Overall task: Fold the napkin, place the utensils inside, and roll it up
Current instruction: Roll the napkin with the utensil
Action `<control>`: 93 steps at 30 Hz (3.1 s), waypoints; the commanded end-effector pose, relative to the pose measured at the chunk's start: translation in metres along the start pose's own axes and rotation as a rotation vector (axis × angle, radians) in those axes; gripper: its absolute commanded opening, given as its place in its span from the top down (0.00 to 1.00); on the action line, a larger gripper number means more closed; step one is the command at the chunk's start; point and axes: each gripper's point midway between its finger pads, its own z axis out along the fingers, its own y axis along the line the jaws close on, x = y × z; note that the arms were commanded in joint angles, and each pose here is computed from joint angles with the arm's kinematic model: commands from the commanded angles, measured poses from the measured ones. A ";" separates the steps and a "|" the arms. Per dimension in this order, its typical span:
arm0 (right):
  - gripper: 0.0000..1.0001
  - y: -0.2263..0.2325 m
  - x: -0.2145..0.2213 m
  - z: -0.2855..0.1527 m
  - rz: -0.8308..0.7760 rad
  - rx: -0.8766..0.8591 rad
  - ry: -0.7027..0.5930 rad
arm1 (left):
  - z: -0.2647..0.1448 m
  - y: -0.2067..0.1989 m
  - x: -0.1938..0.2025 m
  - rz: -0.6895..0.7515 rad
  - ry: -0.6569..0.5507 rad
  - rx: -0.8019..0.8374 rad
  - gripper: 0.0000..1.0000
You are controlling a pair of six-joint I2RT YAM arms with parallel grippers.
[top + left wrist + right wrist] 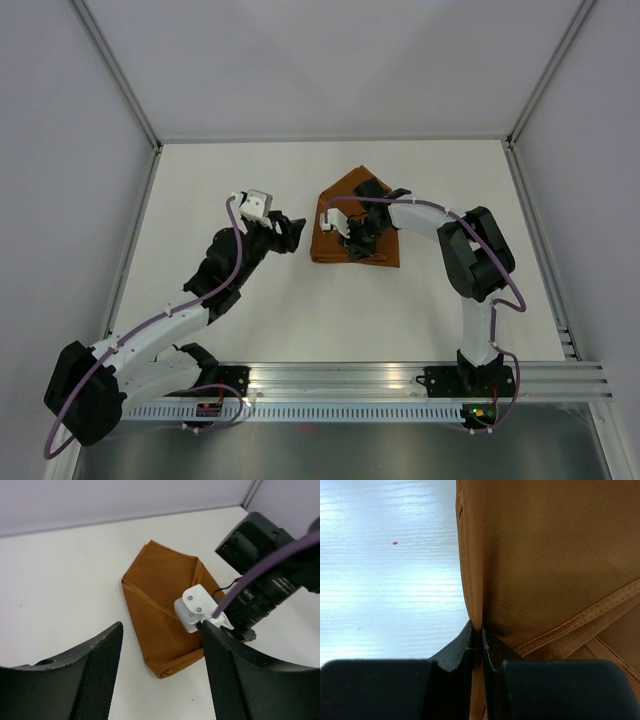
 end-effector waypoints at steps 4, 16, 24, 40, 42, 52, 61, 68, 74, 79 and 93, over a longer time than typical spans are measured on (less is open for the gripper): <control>0.85 0.040 0.026 0.006 0.144 -0.271 0.044 | -0.025 -0.016 -0.055 0.194 -0.291 0.042 0.30; 0.87 0.039 0.028 0.009 0.201 -0.355 0.050 | -0.027 -0.056 -0.012 0.462 -0.331 0.229 0.26; 0.87 0.037 0.031 0.007 0.249 -0.408 0.050 | 0.005 -0.109 0.066 0.755 -0.158 0.385 0.25; 0.87 0.029 0.039 0.014 0.316 -0.454 0.069 | 0.029 -0.136 0.173 0.942 0.087 0.613 0.22; 0.87 0.030 0.039 0.013 0.318 -0.463 0.072 | 0.031 -0.136 0.177 0.965 0.093 0.606 0.20; 0.88 0.031 0.044 0.012 0.322 -0.471 0.087 | 0.042 -0.131 0.203 1.056 0.170 0.627 0.18; 0.89 0.031 0.047 0.008 0.323 -0.473 0.090 | 0.044 -0.117 0.228 1.093 0.288 0.645 0.28; 0.89 0.031 0.050 0.005 0.328 -0.479 0.091 | 0.047 -0.107 0.238 1.091 0.331 0.641 0.38; 0.89 0.032 0.052 0.003 0.330 -0.485 0.093 | 0.049 -0.106 0.243 1.070 0.387 0.676 0.46; 0.89 0.033 0.053 0.003 0.334 -0.491 0.094 | 0.046 -0.107 0.250 1.070 0.430 0.700 0.56; 0.83 0.033 0.043 -0.006 0.324 -0.471 0.066 | 0.041 -0.113 0.258 1.008 0.526 0.729 0.96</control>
